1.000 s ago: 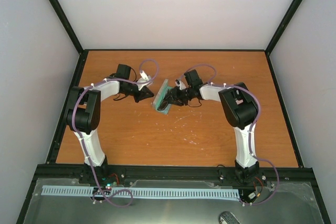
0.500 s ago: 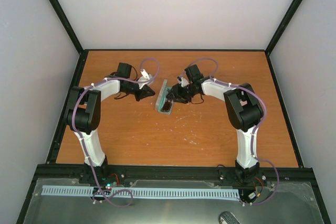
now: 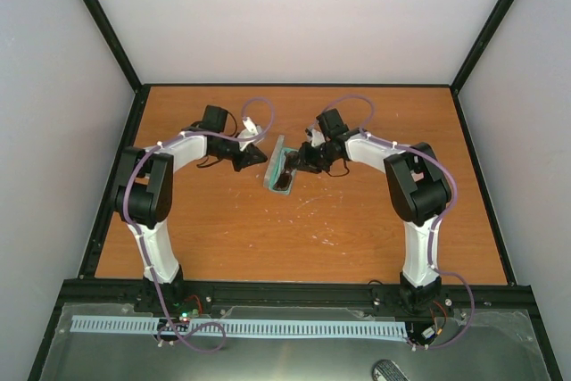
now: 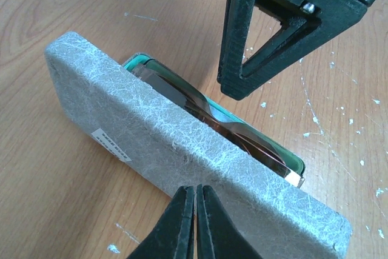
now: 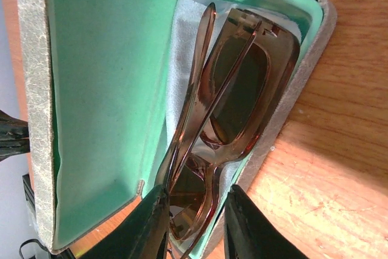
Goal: Organize the sunglasses
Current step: Place the sunglasses in the sunglasses case.
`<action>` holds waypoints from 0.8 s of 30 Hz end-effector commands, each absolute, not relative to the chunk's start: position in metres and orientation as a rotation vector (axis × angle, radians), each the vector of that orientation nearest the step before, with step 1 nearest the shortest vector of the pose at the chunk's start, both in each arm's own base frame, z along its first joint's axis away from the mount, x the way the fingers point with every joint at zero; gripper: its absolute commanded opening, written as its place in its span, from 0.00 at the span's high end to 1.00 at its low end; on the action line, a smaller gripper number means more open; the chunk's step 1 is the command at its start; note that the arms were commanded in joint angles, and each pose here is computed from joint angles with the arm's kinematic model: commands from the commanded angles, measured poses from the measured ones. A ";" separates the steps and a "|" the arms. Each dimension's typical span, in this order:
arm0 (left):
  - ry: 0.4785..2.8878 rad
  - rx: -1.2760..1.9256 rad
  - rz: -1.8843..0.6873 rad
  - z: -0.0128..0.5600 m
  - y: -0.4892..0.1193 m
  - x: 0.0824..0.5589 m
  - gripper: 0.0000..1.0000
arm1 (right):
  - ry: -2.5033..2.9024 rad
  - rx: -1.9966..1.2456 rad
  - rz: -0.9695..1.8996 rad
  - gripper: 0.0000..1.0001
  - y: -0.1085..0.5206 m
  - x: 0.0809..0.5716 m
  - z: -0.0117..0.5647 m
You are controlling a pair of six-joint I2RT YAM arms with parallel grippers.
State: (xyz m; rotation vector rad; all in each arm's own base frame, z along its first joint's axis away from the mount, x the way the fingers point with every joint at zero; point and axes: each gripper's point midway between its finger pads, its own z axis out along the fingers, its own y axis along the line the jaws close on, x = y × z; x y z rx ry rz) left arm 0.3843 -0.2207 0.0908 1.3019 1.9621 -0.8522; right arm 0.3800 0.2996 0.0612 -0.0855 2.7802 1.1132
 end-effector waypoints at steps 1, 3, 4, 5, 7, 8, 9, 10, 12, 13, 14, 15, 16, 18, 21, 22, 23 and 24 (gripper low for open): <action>1.935 1.300 -0.904 0.098 -0.232 0.389 0.96 | 2.755 -0.071 1.152 0.76 0.302 0.383 0.055; 1.936 1.306 -0.908 0.097 -0.235 0.388 0.96 | 2.751 -0.070 1.175 0.76 0.305 0.385 0.053; 1.934 1.306 -0.909 0.098 -0.236 0.388 0.96 | 2.748 -0.066 1.183 0.76 0.306 0.386 0.052; 1.934 1.309 -0.910 0.097 -0.237 0.388 0.96 | 2.748 -0.067 1.187 0.76 0.307 0.386 0.051; 1.934 1.311 -0.911 0.097 -0.239 0.388 0.96 | 2.753 -0.069 1.191 0.76 0.309 0.387 0.048; 1.935 1.311 -0.913 0.097 -0.239 0.388 0.96 | 2.756 -0.068 1.195 0.76 0.309 0.387 0.046; 1.935 1.311 -0.914 0.097 -0.239 0.388 0.96 | 2.759 -0.070 1.200 0.76 0.310 0.387 0.044; 1.938 1.309 -0.916 0.096 -0.239 0.388 0.96 | 2.765 -0.067 1.204 0.76 0.311 0.386 0.040; 1.937 1.311 -0.915 0.096 -0.240 0.388 0.96 | 2.771 -0.069 1.208 0.76 0.312 0.386 0.036; 1.938 1.312 -0.916 0.096 -0.240 0.388 0.96 | 2.775 -0.067 1.207 0.76 0.312 0.385 0.034; 1.938 1.312 -0.918 0.096 -0.241 0.388 0.96 | 2.776 -0.067 1.208 0.76 0.312 0.385 0.032; 1.936 1.314 -0.919 0.096 -0.242 0.388 0.96 | 2.776 -0.067 1.211 0.76 0.312 0.385 0.031; 1.937 1.314 -0.919 0.096 -0.242 0.388 0.96 | 2.777 -0.069 1.213 0.76 0.312 0.384 0.030; 1.935 1.317 -0.920 0.096 -0.244 0.388 0.96 | 2.763 -0.075 1.216 0.76 0.312 0.384 0.035; 1.937 1.319 -0.919 0.096 -0.245 0.389 0.96 | 2.724 -0.087 1.197 0.74 0.306 0.382 0.054; 1.937 1.320 -0.918 0.096 -0.245 0.389 0.96 | 2.709 -0.089 1.190 0.73 0.303 0.381 0.062; 1.936 1.323 -0.917 0.096 -0.245 0.389 0.96 | 2.689 -0.089 1.185 0.72 0.299 0.381 0.070; 1.937 1.324 -0.915 0.096 -0.245 0.389 0.96 | 2.674 -0.084 1.162 0.72 0.293 0.382 0.076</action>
